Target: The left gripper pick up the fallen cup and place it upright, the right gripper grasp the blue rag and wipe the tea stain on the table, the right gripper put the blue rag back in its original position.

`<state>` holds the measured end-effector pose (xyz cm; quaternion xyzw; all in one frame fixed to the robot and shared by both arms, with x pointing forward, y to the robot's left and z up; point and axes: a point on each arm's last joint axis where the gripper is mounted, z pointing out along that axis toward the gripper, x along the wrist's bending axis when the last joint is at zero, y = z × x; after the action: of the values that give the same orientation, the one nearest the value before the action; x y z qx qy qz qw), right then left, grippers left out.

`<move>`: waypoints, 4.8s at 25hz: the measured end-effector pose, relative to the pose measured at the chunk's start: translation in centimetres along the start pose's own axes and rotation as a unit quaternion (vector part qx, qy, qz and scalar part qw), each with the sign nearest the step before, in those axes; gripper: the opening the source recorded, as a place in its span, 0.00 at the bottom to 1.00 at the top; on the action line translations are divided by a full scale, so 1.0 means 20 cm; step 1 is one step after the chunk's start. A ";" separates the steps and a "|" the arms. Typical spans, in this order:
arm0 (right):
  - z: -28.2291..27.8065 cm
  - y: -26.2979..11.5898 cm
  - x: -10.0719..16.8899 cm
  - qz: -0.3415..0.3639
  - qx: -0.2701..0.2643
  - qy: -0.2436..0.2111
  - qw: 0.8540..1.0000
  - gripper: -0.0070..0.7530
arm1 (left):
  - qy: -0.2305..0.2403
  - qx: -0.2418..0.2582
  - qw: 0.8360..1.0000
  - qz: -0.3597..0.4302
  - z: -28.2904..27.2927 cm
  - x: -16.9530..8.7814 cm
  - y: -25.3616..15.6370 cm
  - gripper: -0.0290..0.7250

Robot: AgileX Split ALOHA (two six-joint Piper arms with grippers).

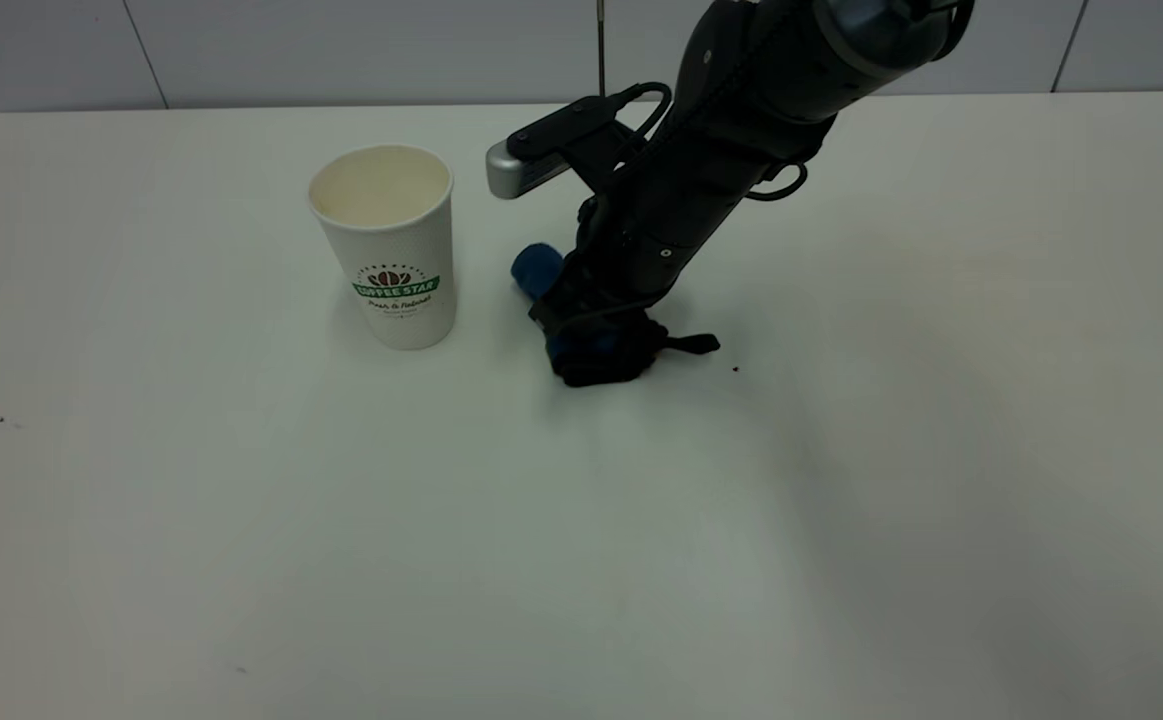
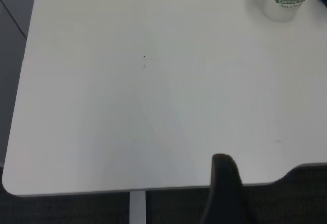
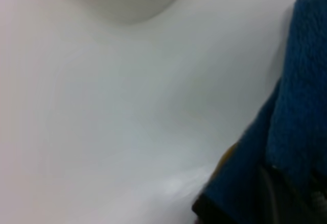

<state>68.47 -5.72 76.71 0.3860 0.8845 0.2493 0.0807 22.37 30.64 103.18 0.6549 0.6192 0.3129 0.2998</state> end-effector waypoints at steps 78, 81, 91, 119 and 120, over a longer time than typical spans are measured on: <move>-2.00 -0.01 -0.26 0.250 0.078 -0.157 0.952 0.75 | 0.000 0.000 1.000 0.000 0.00 0.00 0.00 0.73; -2.10 -0.19 -0.12 0.259 0.093 -0.157 0.949 0.75 | 0.000 0.000 1.000 0.000 0.00 0.00 0.00 0.73; -2.17 -0.86 0.25 0.295 0.123 -0.159 0.934 0.75 | 0.000 0.000 1.000 0.000 0.00 0.00 0.00 0.73; -2.41 -1.43 0.72 0.287 -0.204 -0.261 0.899 0.74 | 0.000 0.000 1.000 0.000 0.00 0.00 0.00 0.73; -2.41 -1.44 0.73 0.286 -0.213 -0.264 0.896 0.74 | 0.000 0.000 1.000 0.000 0.00 0.00 0.00 0.73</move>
<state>23.78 -30.09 104.53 0.6475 0.6081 0.3326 0.3167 22.37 30.64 103.18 0.6549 0.6192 0.3129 0.2998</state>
